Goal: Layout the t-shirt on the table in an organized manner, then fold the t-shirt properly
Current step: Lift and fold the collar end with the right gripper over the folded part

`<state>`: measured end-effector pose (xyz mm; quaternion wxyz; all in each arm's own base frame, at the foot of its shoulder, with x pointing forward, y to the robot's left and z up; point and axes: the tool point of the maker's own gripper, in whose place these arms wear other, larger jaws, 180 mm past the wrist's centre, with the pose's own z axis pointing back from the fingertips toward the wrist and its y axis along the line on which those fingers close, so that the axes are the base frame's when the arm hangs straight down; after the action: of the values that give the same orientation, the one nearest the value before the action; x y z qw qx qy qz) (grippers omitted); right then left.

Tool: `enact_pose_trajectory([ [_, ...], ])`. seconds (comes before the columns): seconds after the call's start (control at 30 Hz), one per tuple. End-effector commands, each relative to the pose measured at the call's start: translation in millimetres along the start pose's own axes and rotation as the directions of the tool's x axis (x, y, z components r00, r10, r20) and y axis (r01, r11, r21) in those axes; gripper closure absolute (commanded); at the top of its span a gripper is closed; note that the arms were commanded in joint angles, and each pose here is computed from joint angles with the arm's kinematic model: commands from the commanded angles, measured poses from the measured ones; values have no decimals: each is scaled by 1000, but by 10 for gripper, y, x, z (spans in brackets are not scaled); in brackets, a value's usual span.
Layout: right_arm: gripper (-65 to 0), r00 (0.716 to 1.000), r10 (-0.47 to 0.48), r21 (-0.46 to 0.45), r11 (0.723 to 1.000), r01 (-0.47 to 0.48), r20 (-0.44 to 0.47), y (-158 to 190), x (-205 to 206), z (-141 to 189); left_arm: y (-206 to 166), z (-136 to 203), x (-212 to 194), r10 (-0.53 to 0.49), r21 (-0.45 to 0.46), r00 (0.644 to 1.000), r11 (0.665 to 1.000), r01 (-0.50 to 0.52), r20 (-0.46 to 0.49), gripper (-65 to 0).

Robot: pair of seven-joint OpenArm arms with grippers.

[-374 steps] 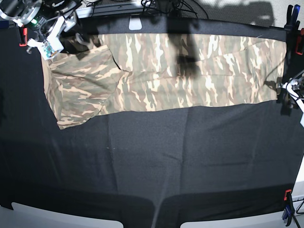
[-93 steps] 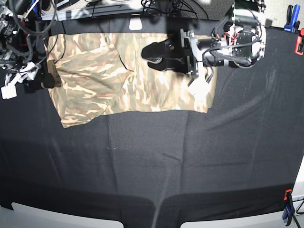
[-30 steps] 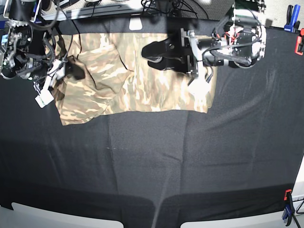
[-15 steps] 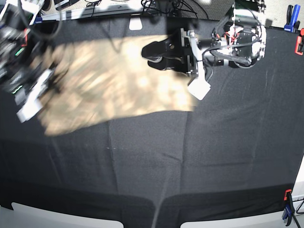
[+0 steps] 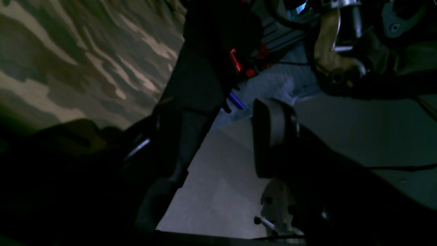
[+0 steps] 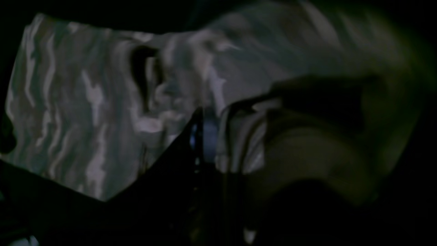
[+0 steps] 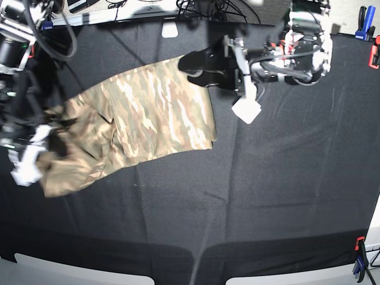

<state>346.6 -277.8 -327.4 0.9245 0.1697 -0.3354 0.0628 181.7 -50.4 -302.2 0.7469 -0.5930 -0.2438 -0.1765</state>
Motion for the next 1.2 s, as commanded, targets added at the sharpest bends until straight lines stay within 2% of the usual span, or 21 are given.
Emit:
enact_pose_trajectory([
  [0.0, 0, 995, 48, 19, 999, -50, 83, 125, 287, 63, -67, 7, 101, -26, -19, 999, 999, 26, 30, -312],
  [0.07, 0, 989, 101, 53, 993, -107, 105, 393, 373, 7, -16, 6, 88, -35, 9, 999, 999, 35, 22, -312],
  [0.2, 0, 965, 221, 84, 969, -234, 138, 897, 470, -67, 243, 35, 101, -98, 153, 995, 984, 95, 14, -312],
  [0.43, 0, 939, 339, 212, 916, -341, 46, 1598, -110, -259, 440, 74, 27, -130, 257, 990, 957, 138, -47, -311],
  [0.57, 0, 918, 394, 201, 897, -394, 44, 1825, -260, -200, 587, 125, -59, -142, 328, 983, 929, 173, -115, -311],
  [0.7, 0, 913, 398, 215, 887, -407, 86, 2072, -319, -115, 722, 188, -114, -118, 398, 981, 901, 171, -154, -311],
  [0.87, 0, 933, 343, 285, 889, -359, 107, 2332, -449, -95, 1013, 373, -213, -49, 556, 975, 814, 165, -218, -311],
  [0.93, 0, 938, 328, 296, 890, -347, 114, 2384, -449, -106, 1075, 424, -238, -40, 588, 970, 790, 176, -238, -311],
  [1.07, 0, 945, 299, 318, 891, -326, 132, 2490, -429, -123, 1124, 470, -261, -37, 611, 965, 768, 194, -260, -311],
  [1.1, -17, 947, 293, 322, 891, -321, 134, 2510, -431, -126, 1130, 477, -263, -37, 613, 964, 765, 196, -263, -311],
  [1.17, -121, 951, 272, 350, 885, -307, 145, 2581, -427, -115, 1146, 493, -271, -36, 621, 962, 757, 203, -271, -311],
])
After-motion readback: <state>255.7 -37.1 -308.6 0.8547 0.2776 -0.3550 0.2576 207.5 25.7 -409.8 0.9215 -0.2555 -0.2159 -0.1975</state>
